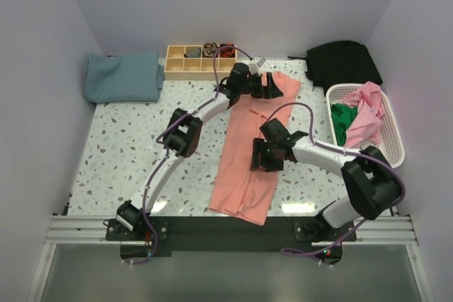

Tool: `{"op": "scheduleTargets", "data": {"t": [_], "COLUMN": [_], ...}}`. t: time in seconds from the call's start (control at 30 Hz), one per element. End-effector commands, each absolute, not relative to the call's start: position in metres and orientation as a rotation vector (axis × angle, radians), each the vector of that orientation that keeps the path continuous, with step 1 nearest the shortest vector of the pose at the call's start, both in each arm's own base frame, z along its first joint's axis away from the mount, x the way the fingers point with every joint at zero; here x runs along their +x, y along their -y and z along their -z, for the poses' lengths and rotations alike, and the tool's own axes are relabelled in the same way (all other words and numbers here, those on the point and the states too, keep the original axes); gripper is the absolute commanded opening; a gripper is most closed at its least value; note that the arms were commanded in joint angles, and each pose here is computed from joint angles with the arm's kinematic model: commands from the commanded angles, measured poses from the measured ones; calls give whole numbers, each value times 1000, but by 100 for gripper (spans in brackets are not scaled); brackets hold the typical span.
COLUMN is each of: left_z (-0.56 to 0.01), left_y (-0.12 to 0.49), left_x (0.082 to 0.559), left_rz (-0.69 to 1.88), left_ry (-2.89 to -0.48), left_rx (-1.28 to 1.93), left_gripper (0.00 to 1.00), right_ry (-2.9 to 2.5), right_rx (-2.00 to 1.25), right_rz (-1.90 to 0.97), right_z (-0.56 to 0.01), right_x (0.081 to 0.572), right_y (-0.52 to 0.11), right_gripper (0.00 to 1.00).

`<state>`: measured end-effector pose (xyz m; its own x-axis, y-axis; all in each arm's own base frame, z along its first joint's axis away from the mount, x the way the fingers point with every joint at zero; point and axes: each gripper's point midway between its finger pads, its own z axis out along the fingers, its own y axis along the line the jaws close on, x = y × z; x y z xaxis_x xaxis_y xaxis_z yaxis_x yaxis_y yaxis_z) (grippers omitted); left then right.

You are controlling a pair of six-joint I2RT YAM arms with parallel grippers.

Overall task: Fold and stack the t-shirts
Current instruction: Rotate the tshirt 90 degrees

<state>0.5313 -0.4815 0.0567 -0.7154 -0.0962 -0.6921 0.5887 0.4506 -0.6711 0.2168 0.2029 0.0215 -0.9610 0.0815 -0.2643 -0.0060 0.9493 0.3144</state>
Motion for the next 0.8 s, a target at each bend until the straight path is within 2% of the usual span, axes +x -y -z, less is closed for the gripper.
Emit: {"op": "scheduleTargets", "data": {"t": [0.0,0.17,0.27,0.37,0.43,0.47,0.5,0.57,0.6,0.63,0.67,0.7,0.77], "left_z": [-64,-79,-90,-130,-180,-194,-232,-247,-290,-300,-272,-308,-290], "left_y": [458,453,453,456,458,458,458,455,450,446,436,424,385], "left_x": [571,587,587,580,573,568,560,549,535,528,527,512,497], "left_rz": [1231,1203,1221,1263,1292,1301,1305,1285,1276,1258,1180,1134,963], "left_ry": [-1954,-1883,-1844,-1769,-1675,-1650,-1590,-1587,-1535,-1541,-1645,-1619,-1740], "left_rx": [297,269,288,327,362,383,406,431,450,456,422,408,304], "left_gripper": [100,100,100,100,100,100,100,100,100,100,100,100,100], "right_ry": [-2775,-2782,-2735,-2640,-2554,-2526,-2487,-2416,-2368,-2361,-2326,-2286,-2312], "right_rx": [140,95,26,-9,-27,-26,-20,-12,15,21,40,94,151], "right_rz": [28,60,-76,-208,-261,-255,-259,-246,-212,-173,-157,-73,26], "right_z": [-5,-6,-19,-45,-73,-81,-94,-120,-135,-140,-153,-165,-167], "right_x": [238,249,255,261,269,271,276,279,285,283,283,288,277], "right_y": [-146,-150,-166,-177,-181,-178,-178,-170,-164,-155,-149,-134,-114], "right_gripper": [66,66,66,66,67,67,67,68,68,68,71,72,78]}}
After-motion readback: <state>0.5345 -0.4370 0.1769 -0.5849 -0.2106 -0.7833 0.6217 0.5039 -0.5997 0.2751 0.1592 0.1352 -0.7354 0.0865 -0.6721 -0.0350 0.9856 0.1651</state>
